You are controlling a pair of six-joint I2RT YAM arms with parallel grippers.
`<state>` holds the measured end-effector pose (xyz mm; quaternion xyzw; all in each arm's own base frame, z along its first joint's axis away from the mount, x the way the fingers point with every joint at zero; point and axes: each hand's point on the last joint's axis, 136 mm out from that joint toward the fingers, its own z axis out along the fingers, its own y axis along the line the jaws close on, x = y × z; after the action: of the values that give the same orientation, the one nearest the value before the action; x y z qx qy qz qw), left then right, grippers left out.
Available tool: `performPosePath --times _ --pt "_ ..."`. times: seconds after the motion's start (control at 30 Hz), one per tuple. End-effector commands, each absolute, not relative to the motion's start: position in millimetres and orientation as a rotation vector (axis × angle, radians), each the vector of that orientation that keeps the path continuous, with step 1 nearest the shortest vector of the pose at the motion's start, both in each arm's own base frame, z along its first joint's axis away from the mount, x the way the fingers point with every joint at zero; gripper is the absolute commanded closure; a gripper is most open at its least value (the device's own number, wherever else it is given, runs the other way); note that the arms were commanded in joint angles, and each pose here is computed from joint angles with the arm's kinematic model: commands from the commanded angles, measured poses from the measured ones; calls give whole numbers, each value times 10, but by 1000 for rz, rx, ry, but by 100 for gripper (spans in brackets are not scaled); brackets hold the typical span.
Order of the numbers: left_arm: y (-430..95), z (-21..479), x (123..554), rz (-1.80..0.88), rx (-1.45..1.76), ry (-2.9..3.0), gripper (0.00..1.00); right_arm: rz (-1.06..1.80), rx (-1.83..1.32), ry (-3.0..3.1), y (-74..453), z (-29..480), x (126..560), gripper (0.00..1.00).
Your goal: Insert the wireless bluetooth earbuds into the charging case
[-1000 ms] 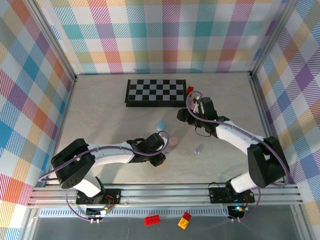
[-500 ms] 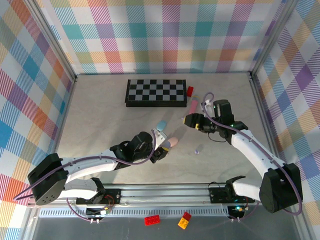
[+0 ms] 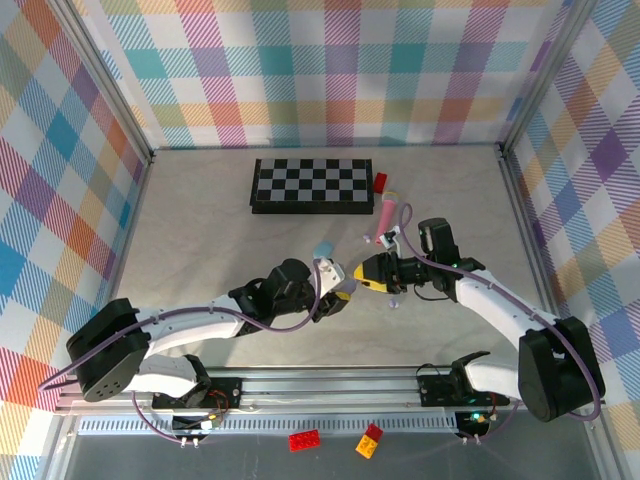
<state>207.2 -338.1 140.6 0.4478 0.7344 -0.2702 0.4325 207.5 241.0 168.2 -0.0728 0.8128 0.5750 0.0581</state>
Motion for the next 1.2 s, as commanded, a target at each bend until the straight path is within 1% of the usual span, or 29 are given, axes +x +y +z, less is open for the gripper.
performPosePath --times 0.0,0.2,0.3,0.53,0.63,0.67,0.7,0.8,0.93,1.07,1.13,1.17 --pt "-3570 1696 2067 -734 1125 1718 64 1817 -284 2439 2480 1726 2008 41" --pt "-3622 1772 2066 -748 1137 1696 63 1810 -297 2456 2514 1677 1992 46" --pt "-3630 1755 2058 -748 1150 1701 63 1803 -291 2457 2518 1674 2004 55" --pt "-3615 1747 2050 -746 1153 1705 63 1786 -270 2471 2517 1639 2035 70" --pt "-3592 1739 2051 -738 1148 1709 63 1774 -269 2470 2516 1651 2049 71" --pt "-3583 1739 2045 -737 1148 1709 63 1765 -265 2471 2512 1650 2056 67" --pt "-3574 1733 2050 -732 1146 1712 63 1757 -268 2469 2509 1658 2060 62" --pt "-3557 1718 2054 -721 1146 1717 63 1743 -274 2466 2504 1672 2066 59" --pt "-3548 1685 2061 -712 1146 1726 63 1743 -272 2472 2503 1659 2061 63" --pt "-3552 1656 2059 -712 1152 1732 63 1738 -272 2475 2501 1651 2063 71" --pt "-3550 1654 2061 -710 1152 1733 63 1732 -271 2479 2496 1648 2064 71" --pt "-3547 1653 2058 -710 1151 1733 63 1727 -271 2482 2494 1645 2061 69"
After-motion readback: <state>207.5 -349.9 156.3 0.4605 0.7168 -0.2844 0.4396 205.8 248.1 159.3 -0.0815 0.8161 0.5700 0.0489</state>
